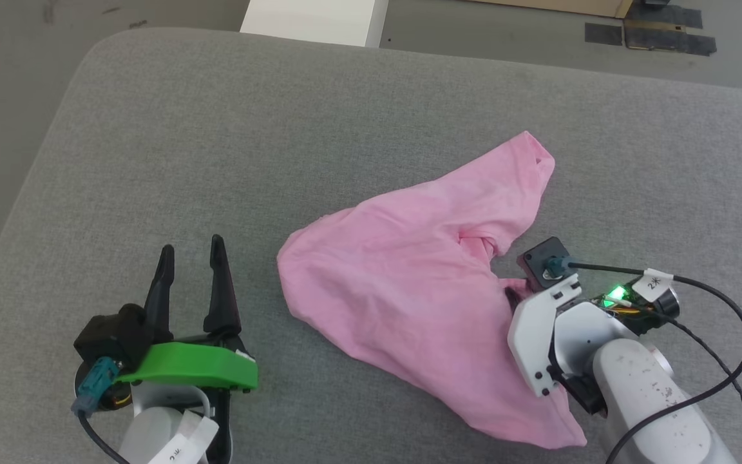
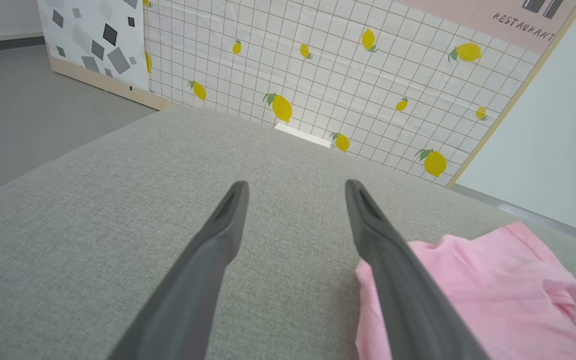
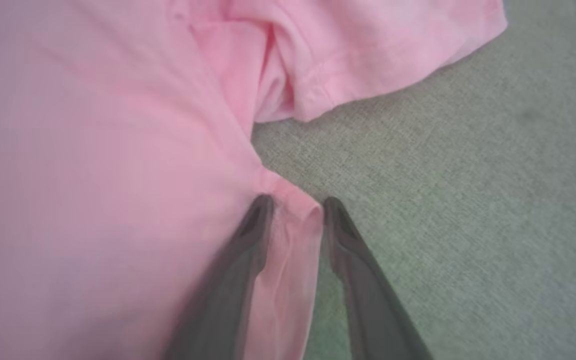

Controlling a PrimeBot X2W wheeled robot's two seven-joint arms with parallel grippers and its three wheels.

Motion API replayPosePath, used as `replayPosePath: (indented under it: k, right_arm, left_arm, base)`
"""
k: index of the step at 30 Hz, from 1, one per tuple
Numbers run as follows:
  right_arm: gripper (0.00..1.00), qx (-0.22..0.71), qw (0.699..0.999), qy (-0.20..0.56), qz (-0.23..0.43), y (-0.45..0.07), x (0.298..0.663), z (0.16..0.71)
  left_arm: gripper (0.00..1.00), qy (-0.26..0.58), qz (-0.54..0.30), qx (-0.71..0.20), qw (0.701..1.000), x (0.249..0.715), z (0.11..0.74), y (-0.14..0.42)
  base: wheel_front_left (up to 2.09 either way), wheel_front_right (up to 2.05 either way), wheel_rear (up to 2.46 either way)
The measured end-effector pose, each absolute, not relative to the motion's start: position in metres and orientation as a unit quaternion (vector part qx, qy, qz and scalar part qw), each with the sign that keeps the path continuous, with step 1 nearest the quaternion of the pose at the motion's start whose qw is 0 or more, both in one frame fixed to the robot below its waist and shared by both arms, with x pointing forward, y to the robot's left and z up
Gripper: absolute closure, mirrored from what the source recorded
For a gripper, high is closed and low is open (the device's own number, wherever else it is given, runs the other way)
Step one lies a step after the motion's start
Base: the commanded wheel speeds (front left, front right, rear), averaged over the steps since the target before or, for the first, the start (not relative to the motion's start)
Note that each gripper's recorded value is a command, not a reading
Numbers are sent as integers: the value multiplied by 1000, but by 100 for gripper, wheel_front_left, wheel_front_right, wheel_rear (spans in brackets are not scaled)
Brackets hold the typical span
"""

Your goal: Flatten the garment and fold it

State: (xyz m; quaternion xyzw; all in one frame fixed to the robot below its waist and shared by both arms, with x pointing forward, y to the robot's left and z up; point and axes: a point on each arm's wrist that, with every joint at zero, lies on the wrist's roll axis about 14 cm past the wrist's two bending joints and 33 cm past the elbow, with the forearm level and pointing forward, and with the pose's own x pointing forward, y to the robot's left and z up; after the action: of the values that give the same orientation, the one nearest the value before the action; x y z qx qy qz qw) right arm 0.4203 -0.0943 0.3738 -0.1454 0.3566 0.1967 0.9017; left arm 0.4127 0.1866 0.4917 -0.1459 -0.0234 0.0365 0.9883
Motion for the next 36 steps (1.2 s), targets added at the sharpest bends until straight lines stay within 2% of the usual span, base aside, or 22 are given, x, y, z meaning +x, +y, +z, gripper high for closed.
replayPosePath:
  k: [4,9,12,17,22,23,24,28,31,34,36]
  right_arm:
    - [100,-122,914,347,172,-110,427,383]
    - [100,-91,944,309,64,-183,447,412]
    - [100,-78,953,293,-2,-226,448,426]
    - [100,-66,947,295,-105,-293,429,431]
    - [100,-71,936,304,-161,-330,405,423]
    - [21,-72,939,296,-160,-329,405,425]
    - [0,-72,944,284,-153,-323,407,428]
    - [0,-72,969,206,-118,-296,418,451]
    - [0,-65,990,106,-63,-256,428,487]
    - [0,-48,997,59,12,-205,425,499]
    - [0,-43,996,57,58,-175,419,498]
  left_arm:
    - [0,-21,34,-149,988,412,489,186]
    - [0,-22,19,-144,989,413,490,179]
    - [0,-20,11,-145,989,413,489,175]
    - [0,-16,2,-145,989,412,488,169]
    - [0,-15,-4,-146,989,411,488,166]
    - [0,-15,-6,-147,989,410,488,165]
    - [0,-15,-6,-147,989,410,488,165]
    - [0,-19,-10,-146,989,408,491,162]
    - [0,-24,-18,-146,989,406,496,159]
    - [0,-30,-22,-147,988,405,501,157]
    - [0,-33,-27,-147,988,405,503,154]
  base:
    - [0,0,0]
    - [0,0,0]
    - [0,0,0]
    - [0,0,0]
    - [0,0,0]
    - [0,0,0]
    - [0,0,0]
    - [0,0,0]
    - [0,0,0]
    - [0,0,0]
    - [0,0,0]
